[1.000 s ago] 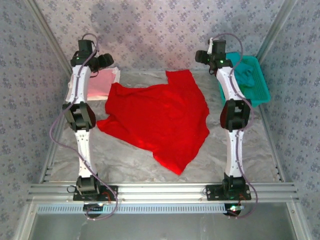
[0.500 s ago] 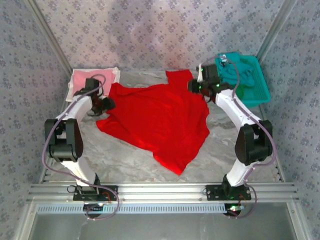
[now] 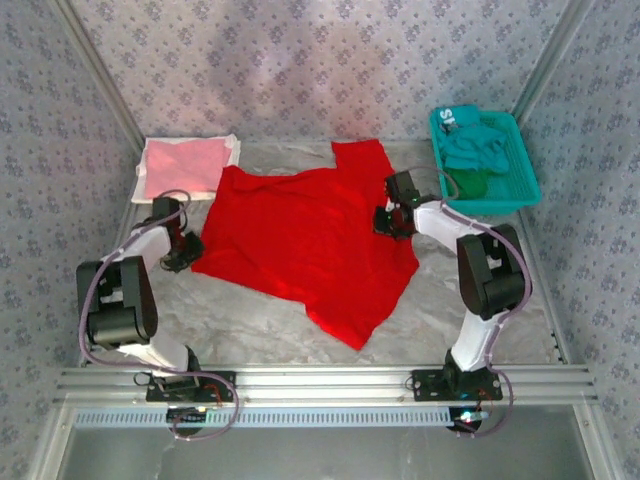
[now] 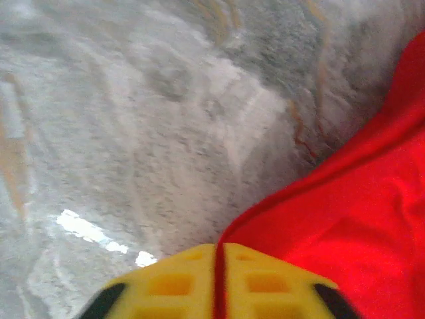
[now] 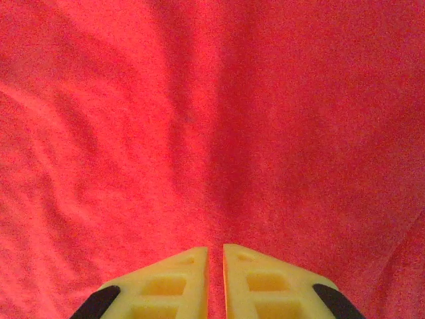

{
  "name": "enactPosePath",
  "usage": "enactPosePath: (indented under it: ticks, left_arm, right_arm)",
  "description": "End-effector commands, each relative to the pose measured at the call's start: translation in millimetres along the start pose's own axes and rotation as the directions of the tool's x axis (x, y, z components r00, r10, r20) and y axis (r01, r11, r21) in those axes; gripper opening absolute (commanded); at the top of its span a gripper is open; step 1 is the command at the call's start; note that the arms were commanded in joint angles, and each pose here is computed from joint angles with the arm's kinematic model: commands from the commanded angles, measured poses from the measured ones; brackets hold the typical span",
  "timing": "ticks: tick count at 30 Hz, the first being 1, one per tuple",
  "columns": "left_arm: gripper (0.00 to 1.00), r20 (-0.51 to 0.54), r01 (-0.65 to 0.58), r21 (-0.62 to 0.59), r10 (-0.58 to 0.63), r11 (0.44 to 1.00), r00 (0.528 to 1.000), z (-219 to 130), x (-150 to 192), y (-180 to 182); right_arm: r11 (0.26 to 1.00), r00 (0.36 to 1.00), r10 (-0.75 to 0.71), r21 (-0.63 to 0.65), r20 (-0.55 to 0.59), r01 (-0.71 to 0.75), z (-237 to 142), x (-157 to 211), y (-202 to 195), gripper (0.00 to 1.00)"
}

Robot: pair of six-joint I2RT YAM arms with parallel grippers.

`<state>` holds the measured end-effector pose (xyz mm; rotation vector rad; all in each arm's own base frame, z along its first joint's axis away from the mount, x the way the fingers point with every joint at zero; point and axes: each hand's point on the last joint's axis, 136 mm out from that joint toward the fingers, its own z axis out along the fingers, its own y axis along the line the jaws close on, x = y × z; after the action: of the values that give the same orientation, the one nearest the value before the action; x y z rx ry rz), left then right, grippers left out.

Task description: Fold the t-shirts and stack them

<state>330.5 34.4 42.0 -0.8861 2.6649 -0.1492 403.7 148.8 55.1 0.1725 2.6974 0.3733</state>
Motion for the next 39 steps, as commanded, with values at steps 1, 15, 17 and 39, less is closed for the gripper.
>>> enactPosePath:
  ticks: [1,15,17,39]
  left_arm:
    - [0.00,0.066,0.021,0.081,-0.026,0.997,0.997,-13,-15,-10]
    - [0.00,-0.028,0.191,0.176,-0.189,0.966,0.981,-51,40,12]
    - [0.00,-0.049,0.210,0.189,-0.205,0.959,0.978,-53,50,13]
    - [0.20,0.252,-0.256,0.228,0.197,0.939,0.948,-96,0,-97]
  right_arm:
    - [0.995,0.995,0.096,0.045,-0.034,-0.094,16,14,-22,0.15]
    - [0.949,0.960,0.280,0.159,-0.026,-0.273,-13,14,-110,0.13]
    - [0.947,0.960,0.280,0.169,-0.020,-0.272,-17,11,-116,0.13]
    - [0.999,0.998,0.033,0.034,0.062,-0.035,-39,-27,-9,0.30]
